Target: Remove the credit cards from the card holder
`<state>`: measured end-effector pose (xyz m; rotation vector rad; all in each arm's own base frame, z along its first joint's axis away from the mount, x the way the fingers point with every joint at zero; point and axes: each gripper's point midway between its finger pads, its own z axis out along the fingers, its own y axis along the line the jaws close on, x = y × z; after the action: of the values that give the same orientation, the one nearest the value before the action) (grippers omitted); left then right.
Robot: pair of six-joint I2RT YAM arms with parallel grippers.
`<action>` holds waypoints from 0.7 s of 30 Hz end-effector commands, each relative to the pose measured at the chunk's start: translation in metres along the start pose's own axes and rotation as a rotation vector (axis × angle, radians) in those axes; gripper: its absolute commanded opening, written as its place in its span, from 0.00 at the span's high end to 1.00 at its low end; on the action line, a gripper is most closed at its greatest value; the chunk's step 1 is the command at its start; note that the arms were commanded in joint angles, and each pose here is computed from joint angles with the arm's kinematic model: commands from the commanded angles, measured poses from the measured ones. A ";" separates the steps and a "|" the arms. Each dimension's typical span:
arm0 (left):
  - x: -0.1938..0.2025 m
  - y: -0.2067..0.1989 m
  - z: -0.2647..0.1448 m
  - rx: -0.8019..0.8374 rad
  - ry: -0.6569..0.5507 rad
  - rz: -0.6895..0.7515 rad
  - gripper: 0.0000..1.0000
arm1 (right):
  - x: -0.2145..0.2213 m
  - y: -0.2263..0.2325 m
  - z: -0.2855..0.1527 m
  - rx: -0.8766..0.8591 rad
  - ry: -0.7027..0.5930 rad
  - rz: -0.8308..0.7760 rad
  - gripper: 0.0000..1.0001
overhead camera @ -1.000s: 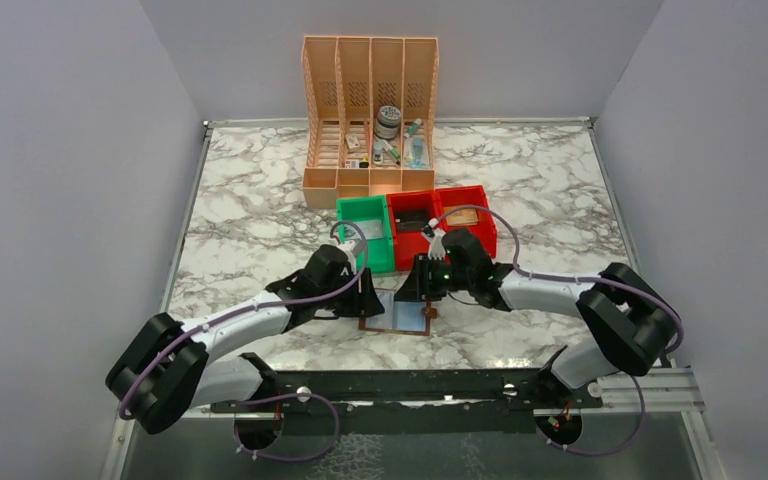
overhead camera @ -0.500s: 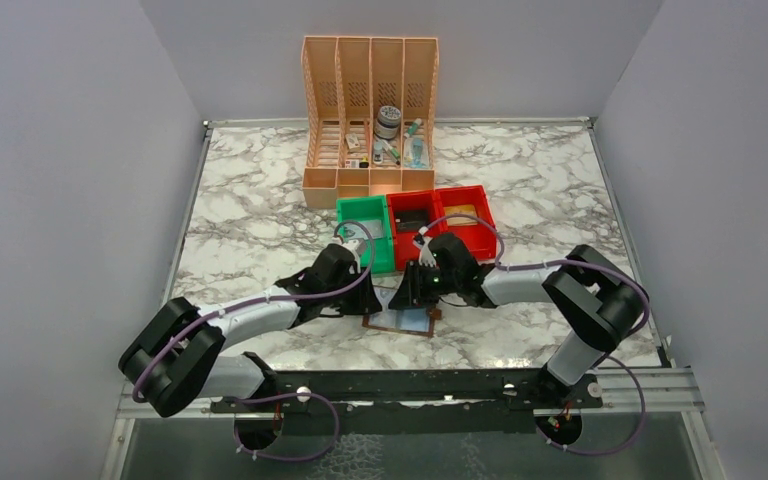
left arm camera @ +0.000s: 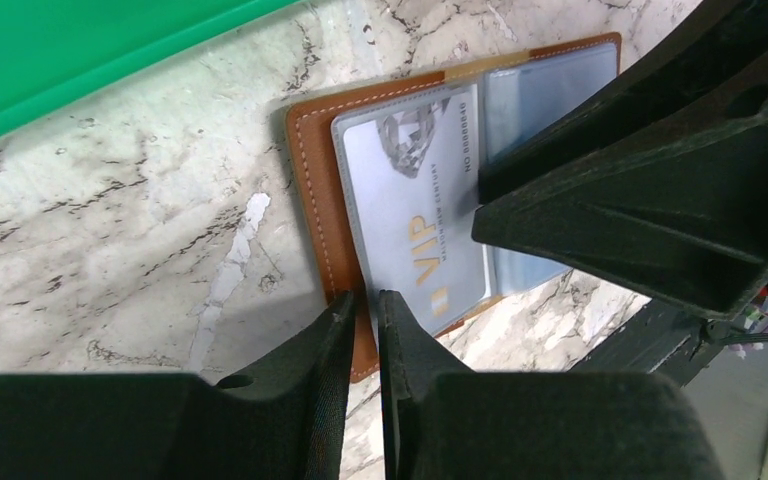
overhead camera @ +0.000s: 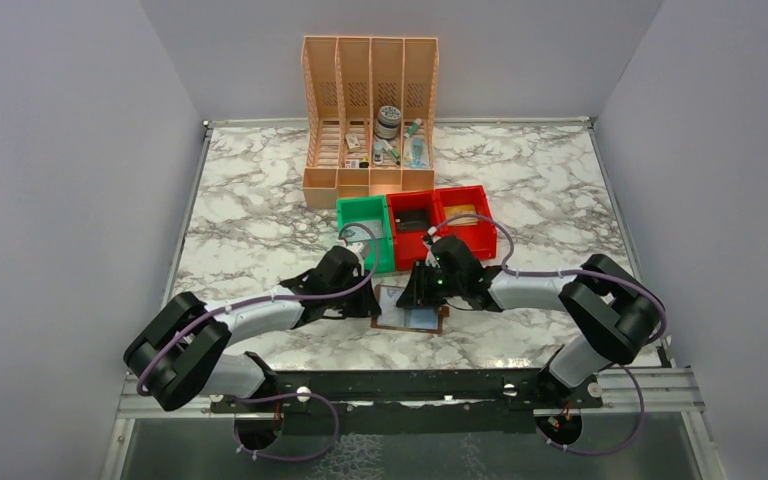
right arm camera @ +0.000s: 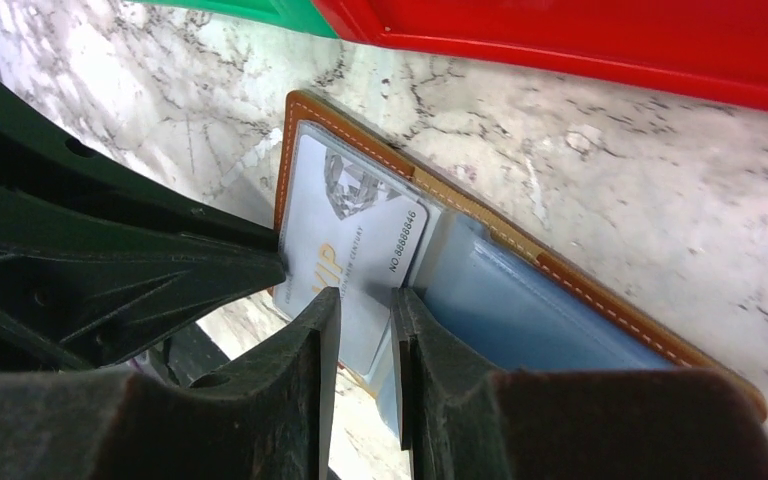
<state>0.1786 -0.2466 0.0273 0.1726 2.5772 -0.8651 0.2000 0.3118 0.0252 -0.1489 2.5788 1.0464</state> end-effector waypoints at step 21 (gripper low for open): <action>0.014 -0.012 0.020 -0.007 0.042 0.043 0.97 | 0.027 -0.018 0.007 0.018 0.040 0.150 0.76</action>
<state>0.1738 -0.2595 0.0213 0.2292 2.5982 -0.8479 0.2014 0.3062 0.0223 0.0025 2.5792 1.0595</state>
